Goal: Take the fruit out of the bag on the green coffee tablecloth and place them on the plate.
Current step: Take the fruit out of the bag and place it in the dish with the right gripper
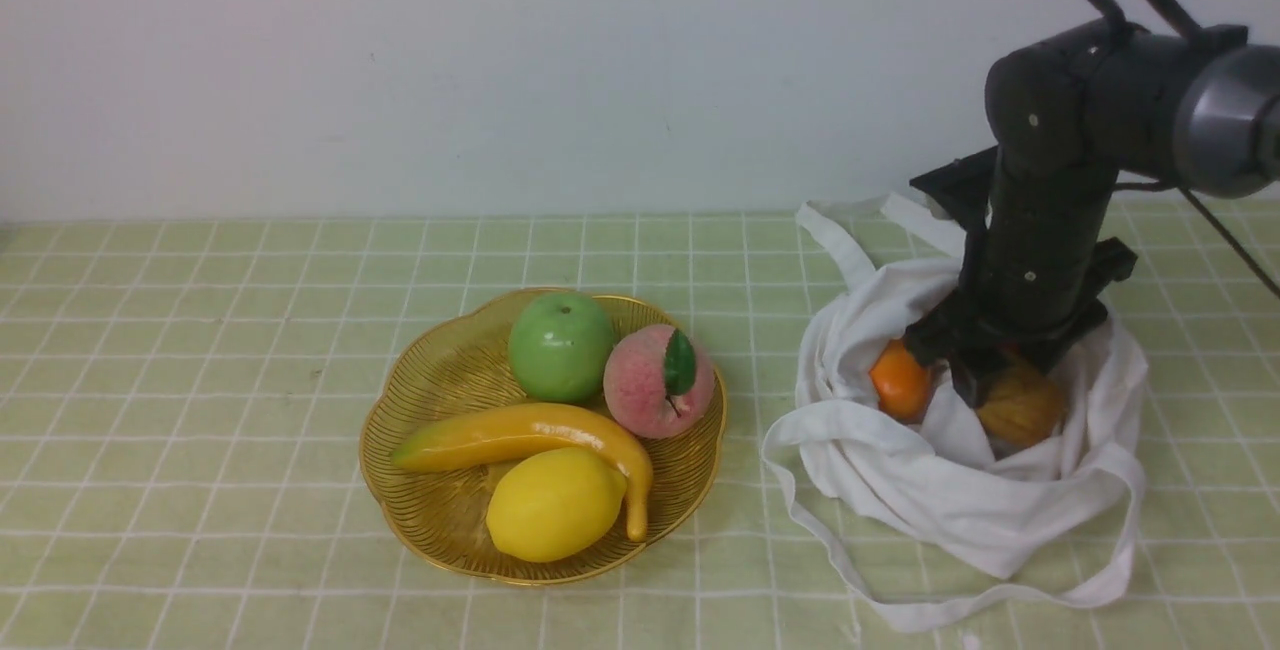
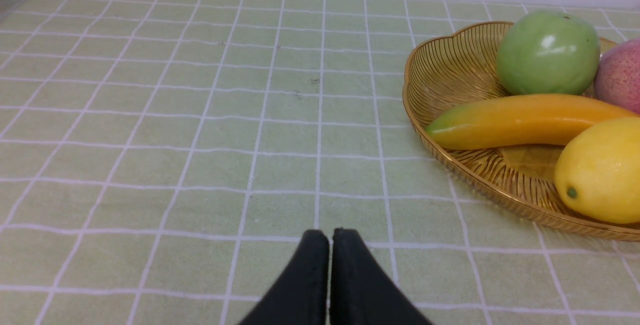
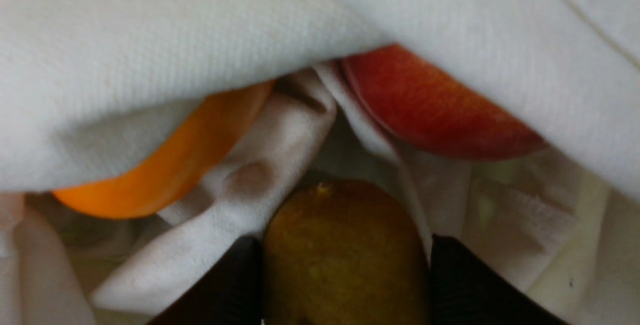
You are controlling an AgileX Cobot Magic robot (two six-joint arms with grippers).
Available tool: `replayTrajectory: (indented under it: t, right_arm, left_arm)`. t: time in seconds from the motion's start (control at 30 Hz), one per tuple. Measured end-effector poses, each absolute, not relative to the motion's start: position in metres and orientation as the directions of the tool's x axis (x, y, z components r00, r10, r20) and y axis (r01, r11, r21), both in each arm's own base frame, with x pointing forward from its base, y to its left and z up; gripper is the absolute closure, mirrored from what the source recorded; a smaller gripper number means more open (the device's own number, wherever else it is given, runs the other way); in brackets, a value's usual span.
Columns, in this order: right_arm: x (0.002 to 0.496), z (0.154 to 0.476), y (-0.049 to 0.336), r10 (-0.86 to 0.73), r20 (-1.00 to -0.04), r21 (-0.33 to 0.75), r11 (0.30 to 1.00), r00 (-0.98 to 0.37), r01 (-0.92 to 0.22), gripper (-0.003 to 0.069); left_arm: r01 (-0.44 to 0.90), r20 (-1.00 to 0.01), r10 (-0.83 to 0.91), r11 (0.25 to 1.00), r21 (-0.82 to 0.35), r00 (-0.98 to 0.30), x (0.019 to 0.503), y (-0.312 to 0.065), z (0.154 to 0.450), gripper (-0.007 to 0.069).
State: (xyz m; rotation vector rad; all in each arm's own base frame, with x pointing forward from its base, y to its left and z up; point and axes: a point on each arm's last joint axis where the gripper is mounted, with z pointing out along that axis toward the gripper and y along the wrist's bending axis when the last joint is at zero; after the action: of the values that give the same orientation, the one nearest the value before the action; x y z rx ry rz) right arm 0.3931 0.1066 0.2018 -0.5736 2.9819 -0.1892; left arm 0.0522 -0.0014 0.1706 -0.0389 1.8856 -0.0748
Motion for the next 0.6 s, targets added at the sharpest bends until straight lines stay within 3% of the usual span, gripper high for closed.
replayTrajectory:
  t: [0.43, 0.6]
  right_arm:
    - [0.385, 0.24, 0.101, -0.346, -0.168, -0.172, 0.932, -0.923, -0.318, 0.0269]
    - [0.374, 0.266, 0.105, -0.31, -0.236, -0.097, 0.951, -0.921, -0.295, 0.0269]
  left_arm:
    - [0.011, -0.948, -0.065, 0.997, -0.072, -0.311, 0.052, -0.001, 0.171, 0.0633]
    - [0.011, -0.948, -0.065, 0.997, -0.072, -0.311, 0.052, -0.001, 0.171, 0.0633]
